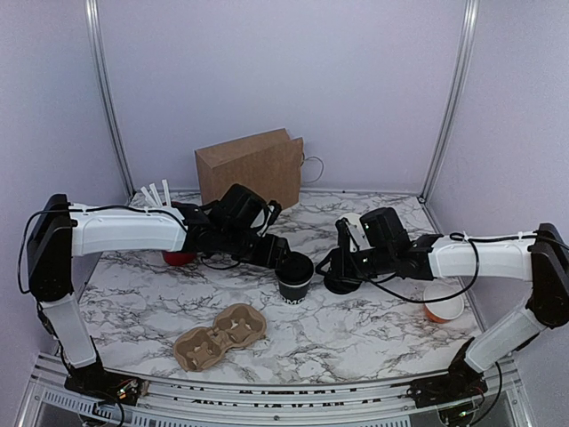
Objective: Pack the takeout coffee
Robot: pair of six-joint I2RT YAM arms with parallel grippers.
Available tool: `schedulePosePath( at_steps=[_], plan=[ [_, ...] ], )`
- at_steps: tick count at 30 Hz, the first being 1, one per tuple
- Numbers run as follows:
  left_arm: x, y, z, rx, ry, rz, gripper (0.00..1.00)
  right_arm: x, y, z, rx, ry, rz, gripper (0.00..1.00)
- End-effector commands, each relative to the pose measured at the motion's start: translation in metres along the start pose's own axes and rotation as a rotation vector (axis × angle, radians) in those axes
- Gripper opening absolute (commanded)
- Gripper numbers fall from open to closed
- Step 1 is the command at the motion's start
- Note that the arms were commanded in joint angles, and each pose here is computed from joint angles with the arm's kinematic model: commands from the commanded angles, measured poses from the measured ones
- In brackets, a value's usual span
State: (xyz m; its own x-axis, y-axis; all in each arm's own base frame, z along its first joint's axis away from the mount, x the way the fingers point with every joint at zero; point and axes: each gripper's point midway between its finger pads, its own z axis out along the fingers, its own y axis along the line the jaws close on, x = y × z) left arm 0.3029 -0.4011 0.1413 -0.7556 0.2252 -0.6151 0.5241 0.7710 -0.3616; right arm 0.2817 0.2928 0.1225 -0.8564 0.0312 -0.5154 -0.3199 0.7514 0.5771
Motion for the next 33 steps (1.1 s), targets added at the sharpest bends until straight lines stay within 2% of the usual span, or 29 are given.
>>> schedulePosePath(
  at_steps=[1, 33],
  plan=[
    [-0.001, -0.008, 0.003, 0.013, 0.006, 0.007, 0.73, -0.026, 0.015, -0.009, -0.031, -0.075, -0.008, 0.45],
    [0.009, -0.016, 0.013, 0.017, 0.031, 0.023, 0.70, -0.024, 0.032, 0.004, -0.095, -0.058, -0.008, 0.44]
  ],
)
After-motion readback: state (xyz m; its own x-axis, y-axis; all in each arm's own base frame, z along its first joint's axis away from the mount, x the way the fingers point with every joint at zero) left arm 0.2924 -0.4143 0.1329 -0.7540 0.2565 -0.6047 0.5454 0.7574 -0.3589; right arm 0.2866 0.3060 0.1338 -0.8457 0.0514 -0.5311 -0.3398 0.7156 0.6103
